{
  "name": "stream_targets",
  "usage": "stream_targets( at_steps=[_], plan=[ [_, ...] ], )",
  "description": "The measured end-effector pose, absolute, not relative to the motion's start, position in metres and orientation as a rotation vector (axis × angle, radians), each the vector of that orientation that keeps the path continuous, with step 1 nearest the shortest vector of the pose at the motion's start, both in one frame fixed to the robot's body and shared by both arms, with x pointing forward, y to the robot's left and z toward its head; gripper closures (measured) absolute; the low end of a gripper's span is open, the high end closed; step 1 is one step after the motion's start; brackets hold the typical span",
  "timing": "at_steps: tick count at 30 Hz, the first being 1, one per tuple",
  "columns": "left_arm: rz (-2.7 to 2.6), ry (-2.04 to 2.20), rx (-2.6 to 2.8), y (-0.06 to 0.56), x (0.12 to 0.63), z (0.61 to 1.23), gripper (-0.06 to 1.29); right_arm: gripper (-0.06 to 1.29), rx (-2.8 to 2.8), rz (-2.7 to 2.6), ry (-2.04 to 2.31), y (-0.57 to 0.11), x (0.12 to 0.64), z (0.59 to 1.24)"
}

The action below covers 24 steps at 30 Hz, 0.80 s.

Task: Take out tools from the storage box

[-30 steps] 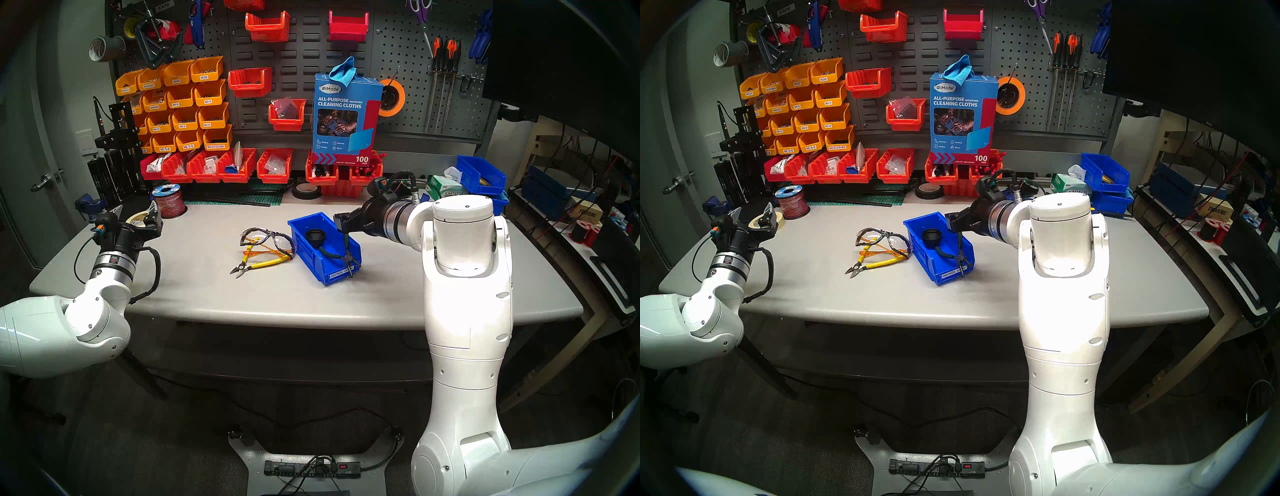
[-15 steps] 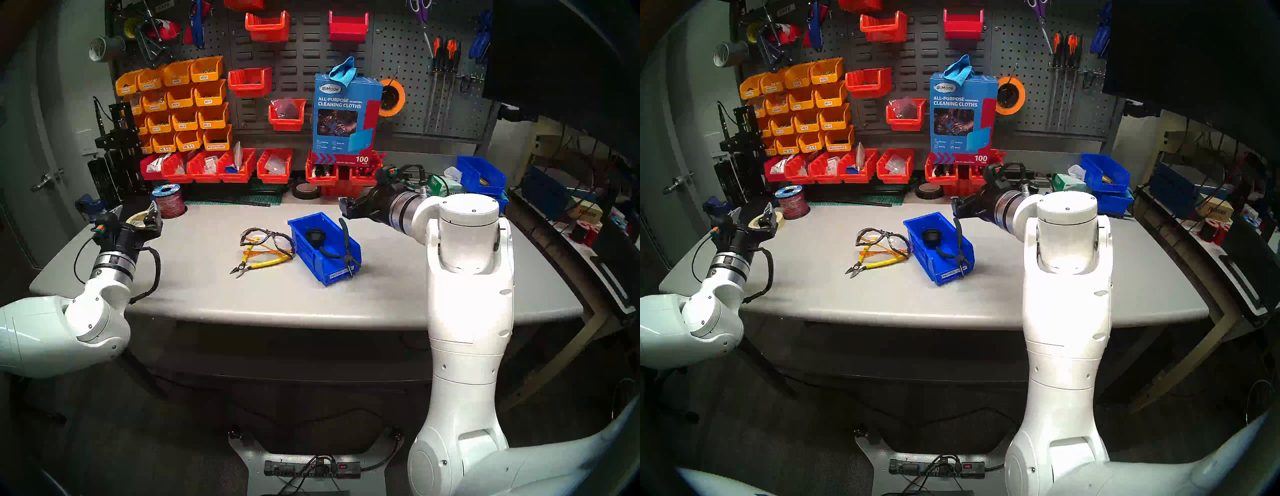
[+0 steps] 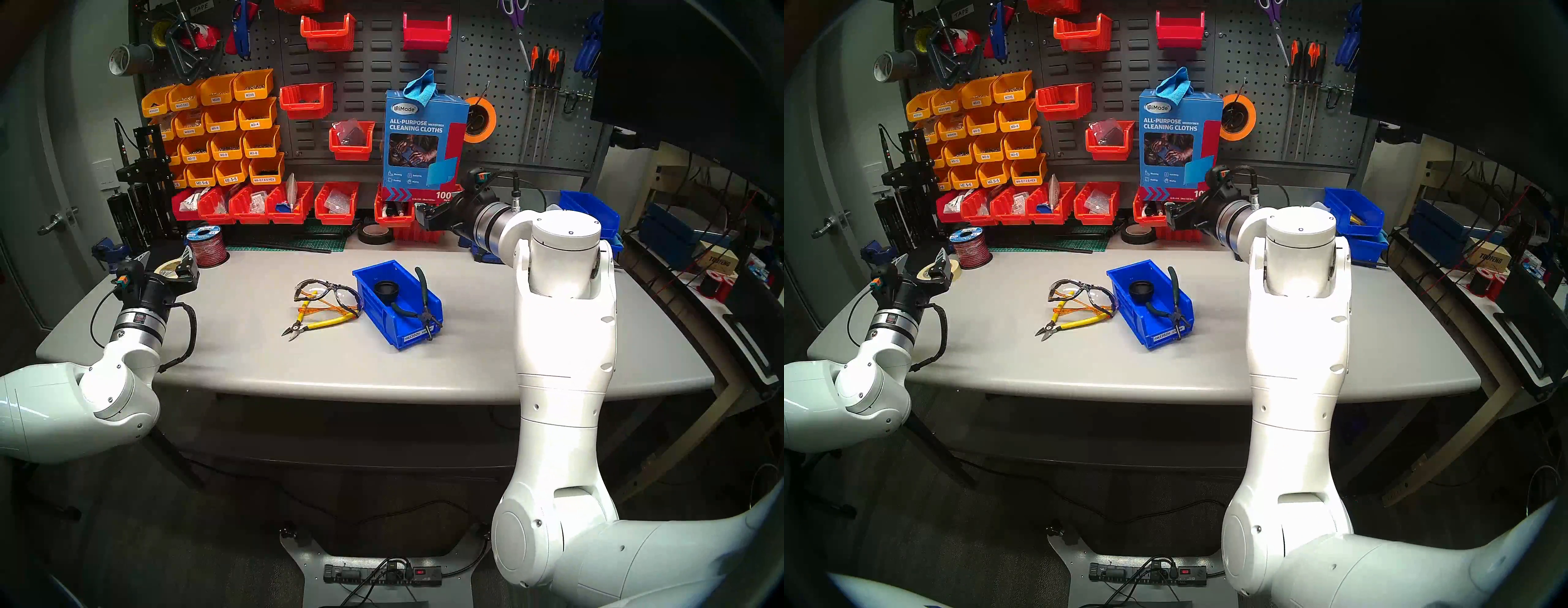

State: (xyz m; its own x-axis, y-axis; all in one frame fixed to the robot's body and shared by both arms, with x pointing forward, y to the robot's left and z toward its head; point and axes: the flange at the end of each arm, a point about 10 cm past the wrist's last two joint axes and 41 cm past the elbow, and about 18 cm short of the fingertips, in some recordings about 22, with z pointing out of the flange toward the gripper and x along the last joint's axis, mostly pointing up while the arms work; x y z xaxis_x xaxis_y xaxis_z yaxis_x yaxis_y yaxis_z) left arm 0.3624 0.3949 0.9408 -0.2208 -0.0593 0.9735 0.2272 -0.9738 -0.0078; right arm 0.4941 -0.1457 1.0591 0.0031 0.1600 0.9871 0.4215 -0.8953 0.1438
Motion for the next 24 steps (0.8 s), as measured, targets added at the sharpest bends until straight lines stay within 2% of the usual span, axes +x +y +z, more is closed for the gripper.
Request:
stream_targets(
  at_steps=[10,24],
  plan=[
    [-2.310,-0.201,-1.835,0.395,0.362,0.940,0.02,-0.01,-2.173,-1.758,-0.610,-0.141,0.526,1.030],
    [-2.301,-0.198,-1.843,0.395,0.361,0.938,0.02,-0.01,-2.280,-1.555,-0.595,-0.140,0.508,1.010]
  ],
)
